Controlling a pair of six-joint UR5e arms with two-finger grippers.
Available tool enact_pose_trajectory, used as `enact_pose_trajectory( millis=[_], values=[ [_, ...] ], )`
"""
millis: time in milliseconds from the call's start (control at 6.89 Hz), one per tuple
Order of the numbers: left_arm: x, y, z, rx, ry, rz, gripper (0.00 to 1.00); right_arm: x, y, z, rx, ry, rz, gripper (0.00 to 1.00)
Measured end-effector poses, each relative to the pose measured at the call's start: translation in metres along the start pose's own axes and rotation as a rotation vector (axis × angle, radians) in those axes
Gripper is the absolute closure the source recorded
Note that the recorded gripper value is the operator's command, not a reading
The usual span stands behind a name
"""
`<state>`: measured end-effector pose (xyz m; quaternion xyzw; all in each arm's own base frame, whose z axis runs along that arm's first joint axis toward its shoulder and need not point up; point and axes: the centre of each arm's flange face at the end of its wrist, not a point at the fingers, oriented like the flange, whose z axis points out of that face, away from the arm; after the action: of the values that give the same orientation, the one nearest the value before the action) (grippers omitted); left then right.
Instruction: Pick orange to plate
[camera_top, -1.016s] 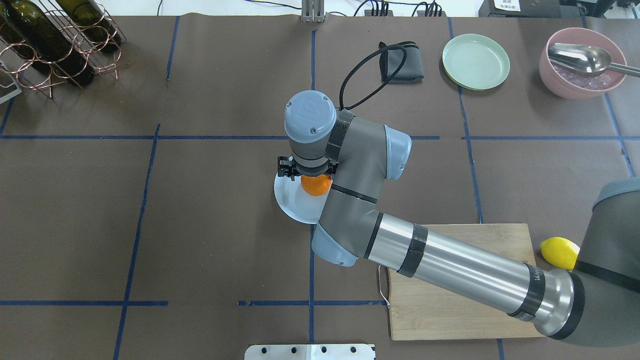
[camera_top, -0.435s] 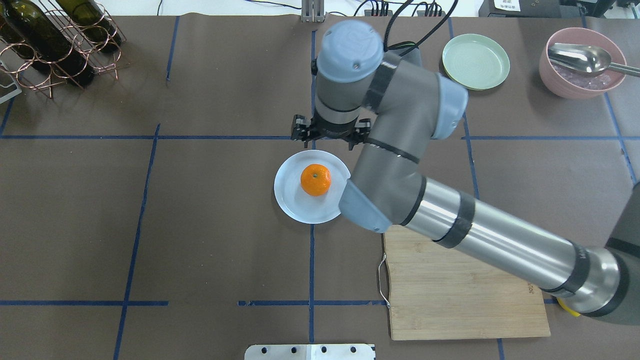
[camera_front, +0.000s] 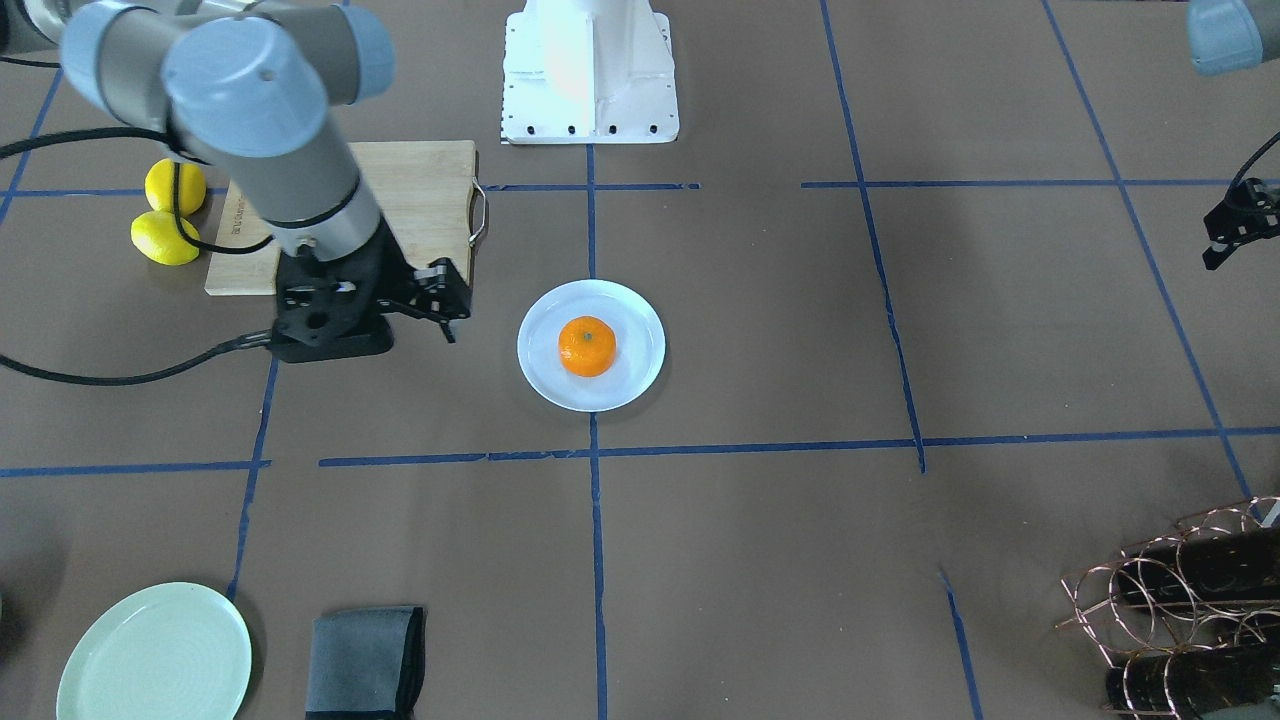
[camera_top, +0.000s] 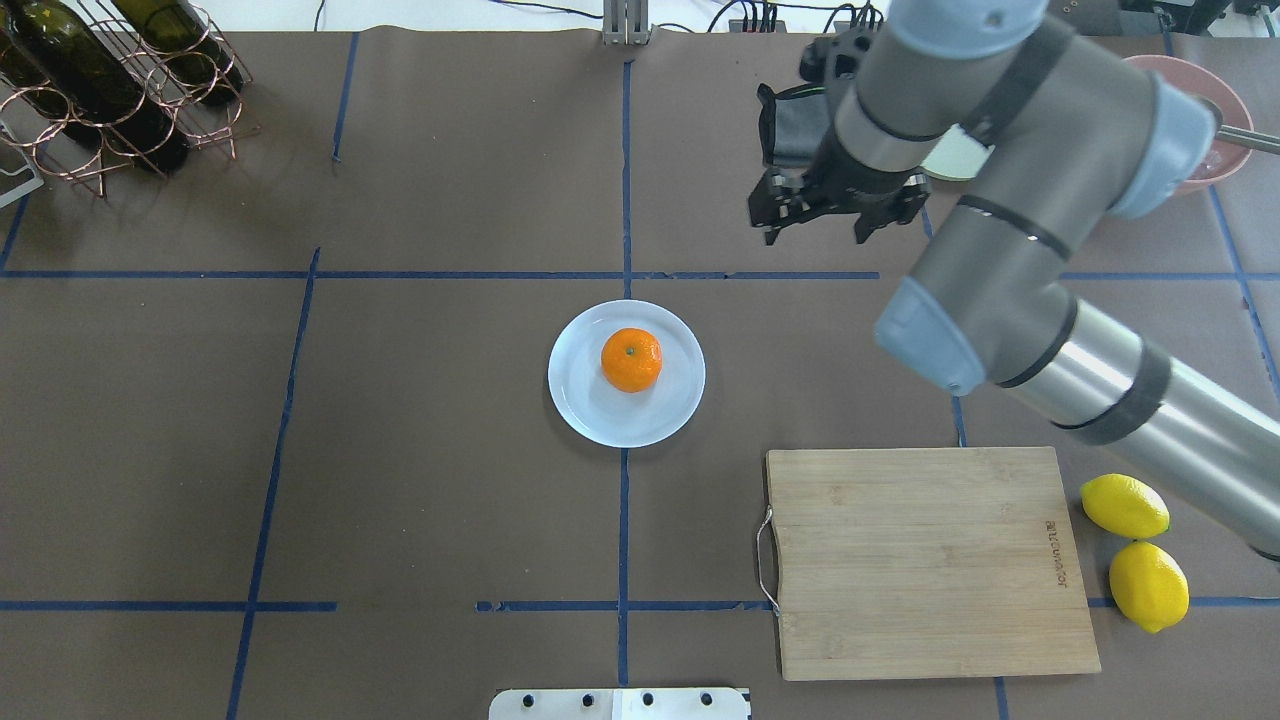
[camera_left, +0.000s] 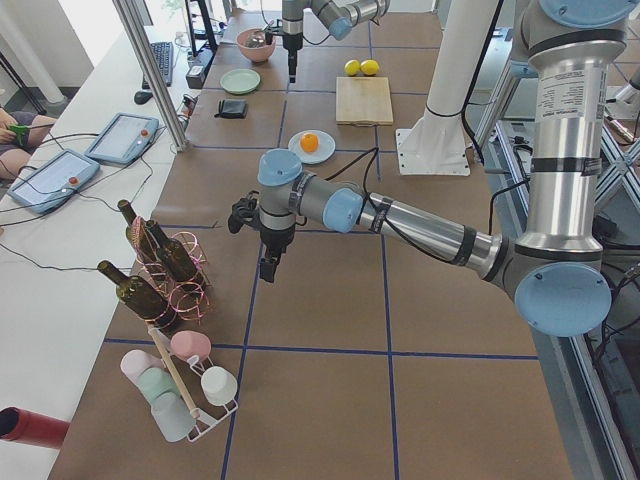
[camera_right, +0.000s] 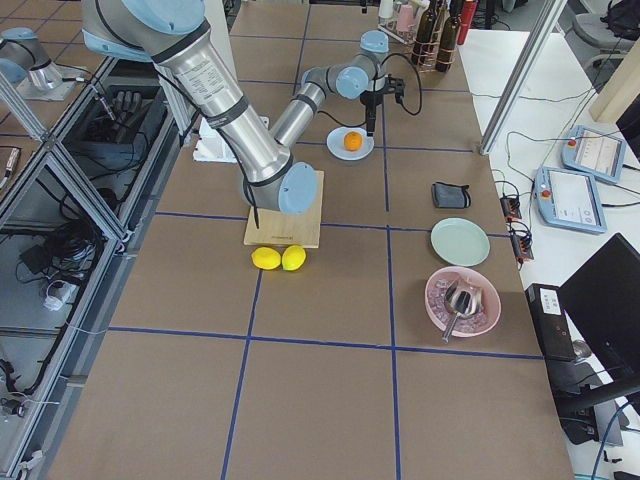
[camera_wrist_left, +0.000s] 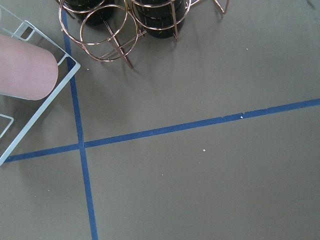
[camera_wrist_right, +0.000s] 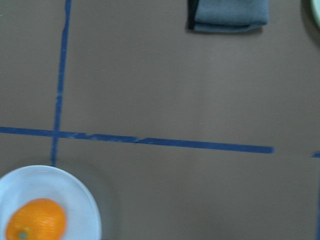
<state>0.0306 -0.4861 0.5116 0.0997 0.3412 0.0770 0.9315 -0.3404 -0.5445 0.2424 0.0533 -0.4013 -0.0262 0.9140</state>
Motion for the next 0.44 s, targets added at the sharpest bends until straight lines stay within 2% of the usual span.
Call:
enact_pose_trajectory(
  millis=[145, 435],
  values=[
    [-0.023, 0.01, 0.004, -0.017, 0.024, -0.004, 0.0, 0.071, -0.005, -0.015, -0.01, 0.014, -0.061, 0.0],
    [-0.095, 0.033, 0.021, -0.053, 0.08, -0.034, 0.0, 0.213, -0.006, -0.043, -0.035, 0.011, -0.13, 0.0]
  ],
)
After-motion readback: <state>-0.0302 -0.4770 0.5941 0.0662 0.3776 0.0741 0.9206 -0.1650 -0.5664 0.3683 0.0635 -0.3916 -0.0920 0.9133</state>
